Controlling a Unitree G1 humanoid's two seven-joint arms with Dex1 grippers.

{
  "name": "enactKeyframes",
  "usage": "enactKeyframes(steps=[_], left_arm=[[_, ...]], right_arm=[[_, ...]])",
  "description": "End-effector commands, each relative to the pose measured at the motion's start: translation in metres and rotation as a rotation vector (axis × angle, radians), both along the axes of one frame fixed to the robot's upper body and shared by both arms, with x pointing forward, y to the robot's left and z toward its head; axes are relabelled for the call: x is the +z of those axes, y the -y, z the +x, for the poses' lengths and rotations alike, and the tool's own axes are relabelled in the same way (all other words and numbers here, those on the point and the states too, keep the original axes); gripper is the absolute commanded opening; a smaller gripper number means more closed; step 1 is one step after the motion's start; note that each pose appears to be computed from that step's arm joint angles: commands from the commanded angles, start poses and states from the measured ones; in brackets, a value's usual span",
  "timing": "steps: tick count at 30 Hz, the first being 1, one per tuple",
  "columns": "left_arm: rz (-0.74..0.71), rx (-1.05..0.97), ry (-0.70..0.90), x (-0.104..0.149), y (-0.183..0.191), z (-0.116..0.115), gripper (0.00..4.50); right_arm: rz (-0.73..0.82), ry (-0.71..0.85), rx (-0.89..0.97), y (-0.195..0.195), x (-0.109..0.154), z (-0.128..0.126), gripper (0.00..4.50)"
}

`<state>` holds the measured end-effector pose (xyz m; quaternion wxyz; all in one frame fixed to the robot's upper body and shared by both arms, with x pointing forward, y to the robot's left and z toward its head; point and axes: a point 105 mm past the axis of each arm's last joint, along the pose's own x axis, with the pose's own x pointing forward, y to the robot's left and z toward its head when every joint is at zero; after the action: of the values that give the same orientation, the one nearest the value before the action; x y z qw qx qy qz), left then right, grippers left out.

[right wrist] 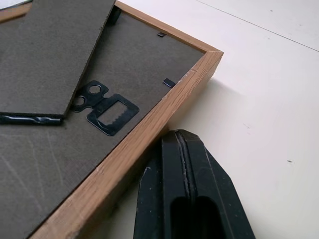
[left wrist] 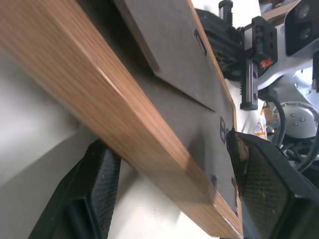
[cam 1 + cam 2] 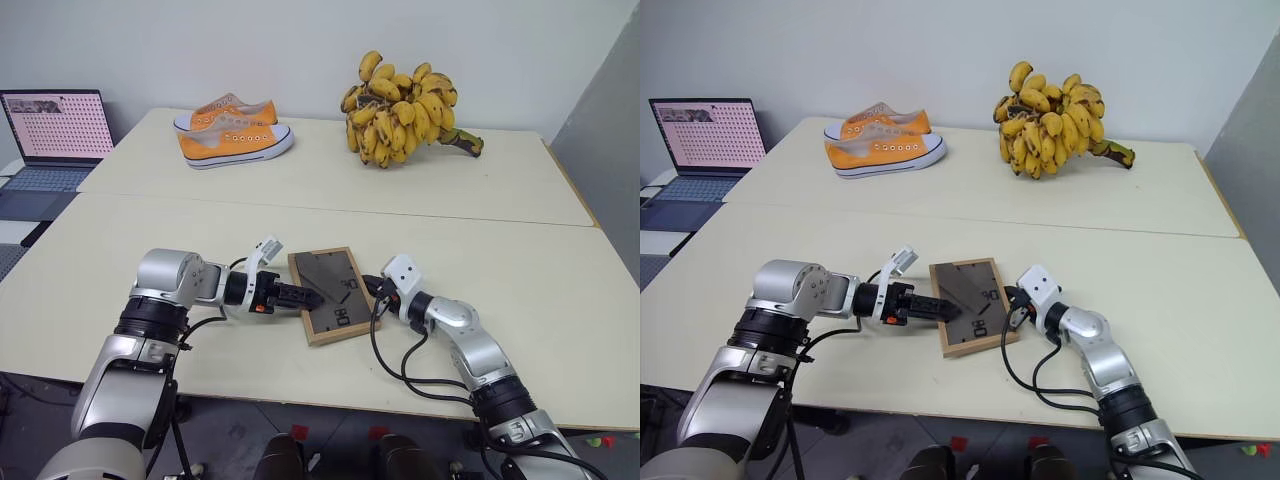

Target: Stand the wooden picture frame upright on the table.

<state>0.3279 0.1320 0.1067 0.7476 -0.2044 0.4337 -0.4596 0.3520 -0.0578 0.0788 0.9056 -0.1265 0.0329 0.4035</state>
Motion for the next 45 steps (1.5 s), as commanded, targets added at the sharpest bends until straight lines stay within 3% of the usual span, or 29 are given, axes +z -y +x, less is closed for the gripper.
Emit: enactKeyframes(steps=[1, 10, 20, 26, 33, 45], left_arm=[[-0.018, 0.016, -0.006, 0.004, 0.003, 0.002, 3.44], [0.02, 0.053, -0.035, 0.013, -0.022, -0.026, 3.44], [-0.067, 0.139, -0.036, 0.013, 0.002, -0.014, 3.44], [-0.036, 0.316, -0.022, 0.006, -0.025, -0.014, 3.44], [-0.075, 0.337, -0.079, -0.003, -0.026, -0.044, 3.44], [-0.081, 0.418, -0.197, -0.012, 0.009, -0.059, 3.44]], right_arm=[[-0.032, 0.05, 0.005, 0.003, 0.006, 0.0, 0.0], [-0.112, 0.05, -0.061, 0.053, 0.004, 0.002, 0.0], [-0.07, 0.041, -0.031, 0.031, 0.004, 0.001, 0.0], [-0.099, 0.06, -0.033, 0.041, 0.01, 0.003, 0.0], [-0.123, 0.047, -0.046, 0.055, 0.004, -0.003, 0.0], [-0.163, 0.018, -0.034, 0.053, -0.01, -0.011, 0.0]])
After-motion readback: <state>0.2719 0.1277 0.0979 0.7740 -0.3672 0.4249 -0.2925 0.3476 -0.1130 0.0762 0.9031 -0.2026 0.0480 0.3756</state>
